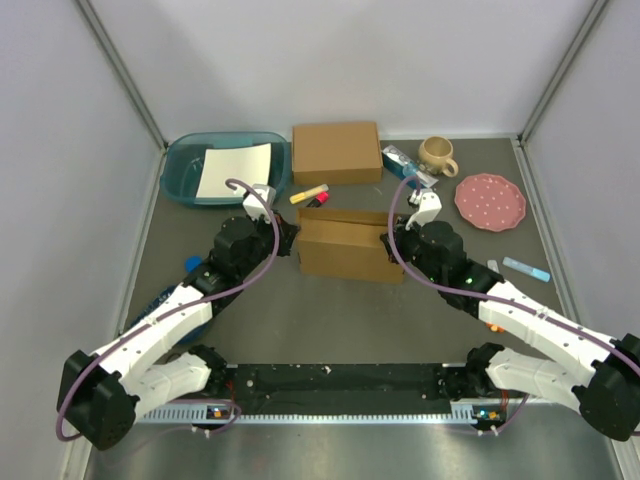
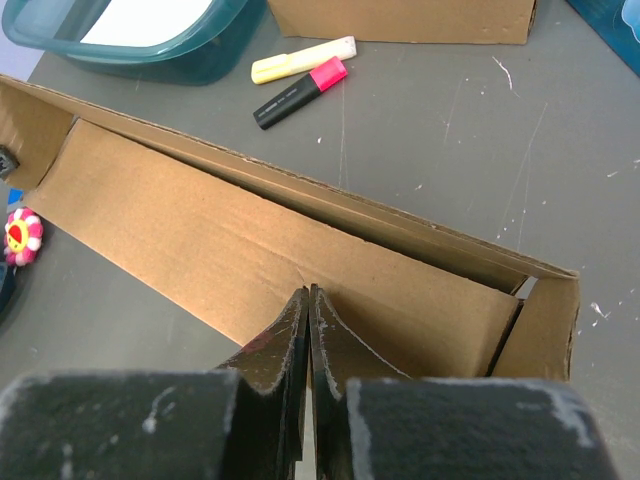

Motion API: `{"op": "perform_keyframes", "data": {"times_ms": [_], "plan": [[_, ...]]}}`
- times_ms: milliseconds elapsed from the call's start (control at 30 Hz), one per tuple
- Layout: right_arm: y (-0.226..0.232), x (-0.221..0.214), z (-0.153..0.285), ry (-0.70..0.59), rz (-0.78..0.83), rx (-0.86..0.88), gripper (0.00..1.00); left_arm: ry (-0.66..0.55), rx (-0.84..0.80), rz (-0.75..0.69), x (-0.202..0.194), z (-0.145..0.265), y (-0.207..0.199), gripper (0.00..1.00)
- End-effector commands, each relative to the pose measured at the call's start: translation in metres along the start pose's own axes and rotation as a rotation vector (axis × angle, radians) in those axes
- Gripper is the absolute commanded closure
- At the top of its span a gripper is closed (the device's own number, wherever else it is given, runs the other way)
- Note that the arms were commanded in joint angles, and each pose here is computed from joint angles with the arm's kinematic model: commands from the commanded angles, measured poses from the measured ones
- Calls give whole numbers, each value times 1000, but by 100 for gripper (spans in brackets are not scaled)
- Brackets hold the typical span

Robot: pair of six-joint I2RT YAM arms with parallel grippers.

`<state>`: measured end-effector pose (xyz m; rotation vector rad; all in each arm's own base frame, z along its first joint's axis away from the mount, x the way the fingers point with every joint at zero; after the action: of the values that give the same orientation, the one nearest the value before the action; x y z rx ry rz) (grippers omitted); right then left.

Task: Fold the paper box

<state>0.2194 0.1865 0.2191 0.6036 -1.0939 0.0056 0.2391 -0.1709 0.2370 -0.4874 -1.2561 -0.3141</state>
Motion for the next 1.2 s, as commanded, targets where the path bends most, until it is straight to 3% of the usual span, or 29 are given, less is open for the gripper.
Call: {"op": "perform_keyframes", "data": {"times_ms": [0,500,1167], "plan": [[-14,-35,3,154,39,-60,100,-39,18,-40,12,0,1,100],[-15,-37,3,156,38,-62,100,-74,140,-187,9,8,17,100],[-17,-40,3,160,36,-62,100,-33,156,-173,-34,8,3,100]]}}
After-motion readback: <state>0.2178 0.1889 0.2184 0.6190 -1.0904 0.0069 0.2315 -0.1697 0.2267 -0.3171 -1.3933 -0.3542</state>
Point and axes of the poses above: each gripper's point midway between its finger pads, its own z axis back along the fingers, its own y axis along the line the jaws close on, x = y × z, the point moved 7 cm from there along z, back along the fingers, and after that the axes turned 10 degrees about -z, right-handed, at the moved point
